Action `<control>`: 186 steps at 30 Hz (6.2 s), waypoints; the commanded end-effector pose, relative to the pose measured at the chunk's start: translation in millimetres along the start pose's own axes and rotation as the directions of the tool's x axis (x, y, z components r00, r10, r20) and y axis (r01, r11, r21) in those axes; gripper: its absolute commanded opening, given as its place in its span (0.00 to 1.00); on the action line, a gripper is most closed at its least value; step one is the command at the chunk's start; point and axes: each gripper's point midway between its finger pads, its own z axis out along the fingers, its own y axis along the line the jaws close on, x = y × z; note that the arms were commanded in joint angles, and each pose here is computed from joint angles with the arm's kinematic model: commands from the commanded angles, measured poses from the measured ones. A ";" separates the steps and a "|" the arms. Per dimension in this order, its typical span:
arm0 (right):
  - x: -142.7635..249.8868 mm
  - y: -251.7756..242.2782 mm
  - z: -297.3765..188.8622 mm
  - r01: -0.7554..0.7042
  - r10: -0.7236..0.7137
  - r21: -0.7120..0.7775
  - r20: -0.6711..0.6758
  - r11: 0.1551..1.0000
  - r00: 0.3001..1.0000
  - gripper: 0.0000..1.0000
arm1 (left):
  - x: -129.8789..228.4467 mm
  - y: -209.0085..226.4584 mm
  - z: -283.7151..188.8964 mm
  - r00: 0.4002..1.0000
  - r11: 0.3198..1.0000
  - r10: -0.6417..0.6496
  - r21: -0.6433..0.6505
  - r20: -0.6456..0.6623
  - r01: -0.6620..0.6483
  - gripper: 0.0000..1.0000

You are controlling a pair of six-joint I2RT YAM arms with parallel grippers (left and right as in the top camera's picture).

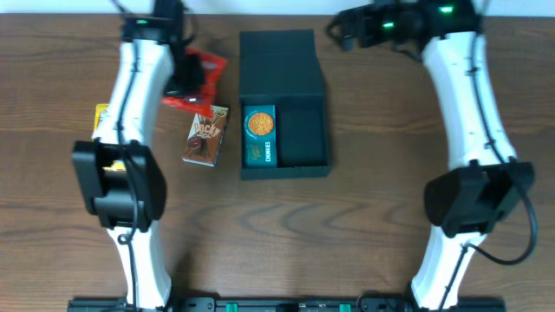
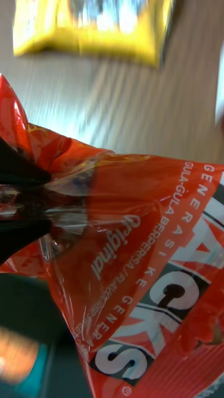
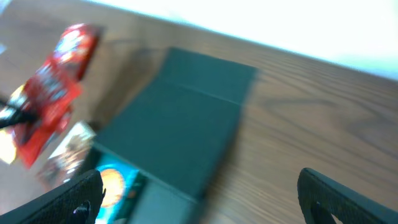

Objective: Pack container
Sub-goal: 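Carry the red Hacks bag into the black box and release it, then withdraw the left gripper and grasp the yellow candy bag, then carry the yellow candy bag into the black box and release it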

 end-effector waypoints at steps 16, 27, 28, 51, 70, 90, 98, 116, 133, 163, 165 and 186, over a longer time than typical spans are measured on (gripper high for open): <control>25.5 -58.7 -44.2 0.004 -0.001 0.046 -0.062 0.999 0.998 0.99 | 121.9 -161.7 -27.1 0.989 0.993 0.028 0.119 -0.146 -0.010 0.06; 58.3 -3.5 -78.4 0.058 -0.090 -0.215 -0.141 0.975 0.986 0.99 | 160.3 -176.7 9.6 0.976 0.992 -0.061 0.094 -0.209 0.082 0.06; 58.3 -1.4 -81.9 0.059 -0.090 -0.214 -0.140 0.975 0.986 0.99 | 160.1 -178.9 9.7 0.976 0.990 -0.089 0.087 -0.200 0.109 0.06; 54.0 12.9 -103.6 0.112 -0.138 -0.211 -0.108 0.971 0.985 0.99 | 157.8 -184.0 10.9 0.974 0.978 -0.205 0.026 -0.097 0.208 0.08; 25.1 1.7 -99.3 0.229 -0.230 -0.153 0.008 0.961 0.973 0.99 | 41.2 -52.7 -97.2 0.928 0.957 -0.124 -0.207 0.351 0.206 0.94; 19.3 34.3 -87.3 0.279 -0.279 -0.218 0.034 0.935 0.960 0.99 | 64.5 210.8 -54.0 0.925 0.828 -0.377 -0.432 0.043 0.357 0.95; 19.1 56.8 -79.2 0.314 -0.316 -0.250 0.037 0.916 0.948 0.99 | 82.4 215.0 16.8 0.939 0.866 -0.343 -0.381 0.018 0.324 0.95; 17.2 56.6 -78.7 0.239 -0.241 -0.247 0.021 0.939 0.970 0.99 | 29.8 203.0 64.8 0.988 0.967 0.067 -0.253 0.137 -0.030 0.95; 13.4 55.5 -78.3 0.164 -0.165 -0.240 0.015 0.957 0.986 0.99 | 43.4 208.2 107.5 0.985 0.960 0.167 -0.234 0.030 -0.156 0.68; -9.5 -30.6 -103.0 0.098 -0.095 -0.021 0.110 0.995 0.989 0.99 | 25.8 -80.8 -43.6 0.958 0.988 0.106 0.078 0.265 -0.131 0.06; -8.3 -45.4 -110.1 0.075 -0.075 0.002 0.118 0.997 0.990 0.99 | 41.9 -102.7 -42.4 0.960 0.988 0.112 0.078 0.258 -0.137 0.06; -1.1 -88.8 -133.6 0.021 -0.030 0.071 0.137 0.997 0.990 0.99 | 141.0 -196.5 22.4 0.990 0.985 0.120 0.112 0.080 -0.129 0.06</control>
